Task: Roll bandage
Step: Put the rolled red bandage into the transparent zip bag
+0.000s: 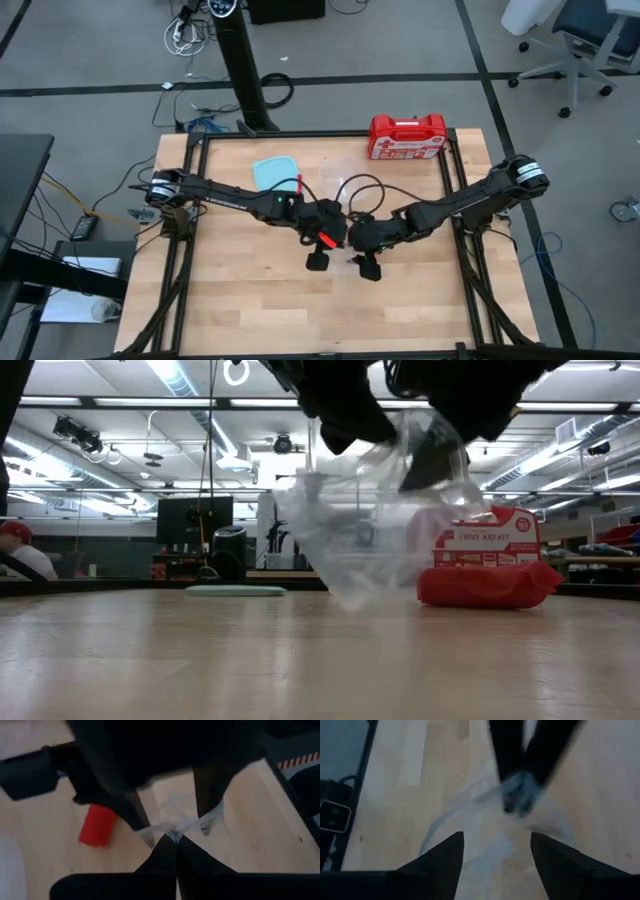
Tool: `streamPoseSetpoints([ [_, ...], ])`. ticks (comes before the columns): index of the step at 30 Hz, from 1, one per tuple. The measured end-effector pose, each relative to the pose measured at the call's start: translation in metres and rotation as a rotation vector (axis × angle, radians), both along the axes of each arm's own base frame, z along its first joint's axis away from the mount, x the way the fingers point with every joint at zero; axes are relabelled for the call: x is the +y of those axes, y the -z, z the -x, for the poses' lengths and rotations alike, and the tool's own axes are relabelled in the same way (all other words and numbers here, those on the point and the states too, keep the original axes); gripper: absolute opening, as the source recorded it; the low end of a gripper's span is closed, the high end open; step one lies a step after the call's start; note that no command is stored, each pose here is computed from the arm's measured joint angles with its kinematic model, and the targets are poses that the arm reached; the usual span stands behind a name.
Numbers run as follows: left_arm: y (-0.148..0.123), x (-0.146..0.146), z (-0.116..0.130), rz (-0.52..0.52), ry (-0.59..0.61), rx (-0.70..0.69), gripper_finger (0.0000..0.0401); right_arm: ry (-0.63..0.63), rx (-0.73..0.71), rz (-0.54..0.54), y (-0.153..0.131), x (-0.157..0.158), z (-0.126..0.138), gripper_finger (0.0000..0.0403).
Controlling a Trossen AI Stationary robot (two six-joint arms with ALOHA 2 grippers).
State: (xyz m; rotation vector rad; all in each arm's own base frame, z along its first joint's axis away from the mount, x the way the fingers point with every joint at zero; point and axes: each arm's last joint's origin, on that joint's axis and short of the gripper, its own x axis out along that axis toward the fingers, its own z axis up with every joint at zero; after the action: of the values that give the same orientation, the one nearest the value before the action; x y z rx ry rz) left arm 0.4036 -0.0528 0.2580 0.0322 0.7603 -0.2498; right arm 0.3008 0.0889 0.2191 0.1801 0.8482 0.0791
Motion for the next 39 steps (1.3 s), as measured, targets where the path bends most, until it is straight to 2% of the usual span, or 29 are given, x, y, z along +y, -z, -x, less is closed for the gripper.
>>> streamPoseSetpoints([
  [4, 0.011, -0.005, 0.0, 0.019, -0.017, 0.065, 0.0, -0.016, 0.035, -0.001, 0.012, 0.002, -0.005, 0.0233],
  [8, 0.019, -0.01, 0.0, 0.016, -0.003, 0.104, 0.0, -0.023, 0.028, -0.008, 0.012, 0.004, -0.005, 0.0233],
  [16, 0.028, -0.019, -0.002, 0.01, 0.012, 0.118, 0.0, -0.013, 0.027, -0.026, 0.01, 0.006, -0.004, 0.0233],
  [23, 0.048, -0.026, 0.001, -0.011, 0.006, 0.117, 0.0, -0.006, 0.025, 0.004, 0.011, 0.013, -0.001, 0.0233],
  [39, 0.05, -0.026, 0.002, -0.019, -0.003, 0.106, 0.0, 0.02, 0.045, 0.0, 0.006, 0.011, 0.004, 0.0233],
])
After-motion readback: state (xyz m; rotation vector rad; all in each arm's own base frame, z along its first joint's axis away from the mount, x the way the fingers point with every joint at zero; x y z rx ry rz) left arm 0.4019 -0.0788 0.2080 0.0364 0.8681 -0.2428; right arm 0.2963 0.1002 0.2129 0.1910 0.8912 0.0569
